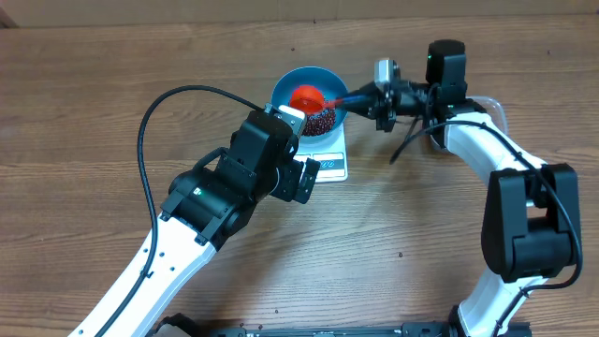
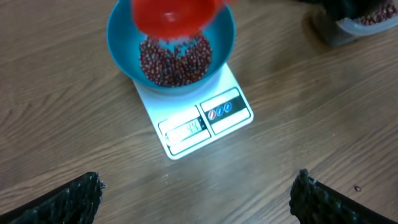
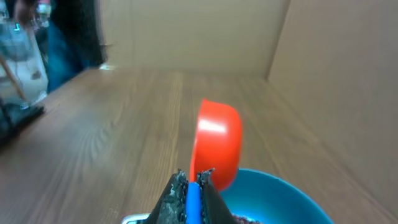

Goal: Scoop item into bowl and weigh 150g on scale
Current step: 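Tilt the scoop with the right gripper to pour beans into the bowl, then move the empty scoop right back to the bean container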

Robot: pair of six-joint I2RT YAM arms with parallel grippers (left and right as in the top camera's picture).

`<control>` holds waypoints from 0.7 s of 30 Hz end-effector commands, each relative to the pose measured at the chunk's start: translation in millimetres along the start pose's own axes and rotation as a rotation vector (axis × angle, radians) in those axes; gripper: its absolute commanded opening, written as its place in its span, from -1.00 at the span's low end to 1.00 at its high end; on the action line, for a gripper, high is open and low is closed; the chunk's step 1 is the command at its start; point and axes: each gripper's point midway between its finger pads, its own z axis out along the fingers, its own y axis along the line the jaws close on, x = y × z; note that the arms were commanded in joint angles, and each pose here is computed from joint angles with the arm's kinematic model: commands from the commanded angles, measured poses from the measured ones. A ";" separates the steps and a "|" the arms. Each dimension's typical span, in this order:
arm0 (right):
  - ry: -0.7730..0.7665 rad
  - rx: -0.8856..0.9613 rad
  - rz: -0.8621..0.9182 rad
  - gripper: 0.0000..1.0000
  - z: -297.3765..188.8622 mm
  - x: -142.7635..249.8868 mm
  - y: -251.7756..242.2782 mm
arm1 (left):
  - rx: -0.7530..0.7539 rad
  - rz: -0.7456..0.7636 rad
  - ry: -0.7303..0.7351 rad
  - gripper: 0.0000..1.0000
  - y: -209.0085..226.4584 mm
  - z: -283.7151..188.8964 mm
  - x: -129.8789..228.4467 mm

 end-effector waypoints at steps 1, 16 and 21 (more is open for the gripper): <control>-0.016 0.136 0.442 -0.93 -0.3 -11.2 -28.8 | 0.007 0.002 0.003 0.99 -1.1 1.7 -0.3; -0.136 0.500 0.833 -0.93 -48.0 -52.8 -80.1 | 0.007 0.002 0.003 0.99 -1.1 1.7 -0.3; -0.058 0.731 0.874 -0.93 -86.1 -51.0 -75.3 | 0.007 0.002 0.003 0.99 -1.1 1.7 -0.3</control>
